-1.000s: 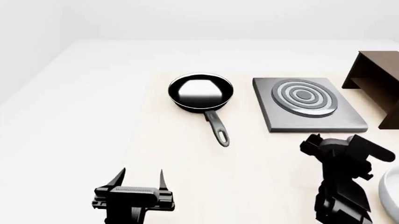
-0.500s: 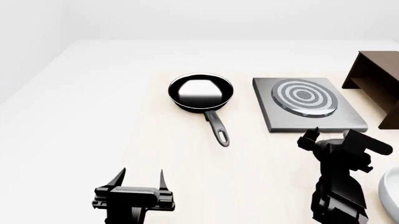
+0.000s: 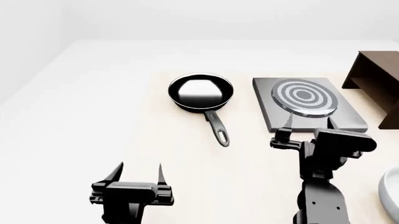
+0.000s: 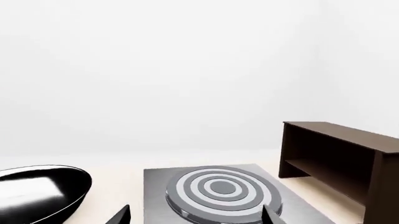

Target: Turn on the stove.

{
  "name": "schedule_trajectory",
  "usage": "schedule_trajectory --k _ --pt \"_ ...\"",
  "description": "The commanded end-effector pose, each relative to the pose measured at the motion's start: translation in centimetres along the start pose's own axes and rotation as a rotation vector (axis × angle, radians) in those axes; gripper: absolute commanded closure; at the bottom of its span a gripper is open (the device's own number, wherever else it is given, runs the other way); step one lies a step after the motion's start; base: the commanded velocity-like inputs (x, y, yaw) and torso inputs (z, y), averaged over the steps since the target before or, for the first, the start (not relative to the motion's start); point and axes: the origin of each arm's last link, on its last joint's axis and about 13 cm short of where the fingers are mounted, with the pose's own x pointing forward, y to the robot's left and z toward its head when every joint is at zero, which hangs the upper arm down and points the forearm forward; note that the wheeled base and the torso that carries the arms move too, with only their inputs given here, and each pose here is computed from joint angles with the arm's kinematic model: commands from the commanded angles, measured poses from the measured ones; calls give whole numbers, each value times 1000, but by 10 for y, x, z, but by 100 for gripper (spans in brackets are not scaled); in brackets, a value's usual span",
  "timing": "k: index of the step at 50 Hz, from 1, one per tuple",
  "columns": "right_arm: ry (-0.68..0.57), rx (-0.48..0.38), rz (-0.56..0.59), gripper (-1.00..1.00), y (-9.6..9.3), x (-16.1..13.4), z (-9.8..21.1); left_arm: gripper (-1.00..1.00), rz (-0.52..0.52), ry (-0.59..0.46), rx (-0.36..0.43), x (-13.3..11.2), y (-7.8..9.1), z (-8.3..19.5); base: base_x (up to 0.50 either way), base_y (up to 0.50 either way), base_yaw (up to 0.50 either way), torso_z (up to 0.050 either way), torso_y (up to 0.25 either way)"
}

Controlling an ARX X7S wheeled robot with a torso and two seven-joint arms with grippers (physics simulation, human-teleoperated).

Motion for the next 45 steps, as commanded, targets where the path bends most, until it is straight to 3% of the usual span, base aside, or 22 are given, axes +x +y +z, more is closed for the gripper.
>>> schedule_trajectory --k 1,16,45 --pt "-107 13 103 -100 25 -48 28 -100 -4 -51 -12 -1 -1 18 0 0 0 0 0" --pt "-169 39 215 -100 44 -87 42 -100 -32 -123 -33 -11 -5 40 0 0 0 0 0" --pt "-171 41 206 -100 44 -87 42 -100 -40 -140 -39 -14 -5 45 0 0 0 0 0"
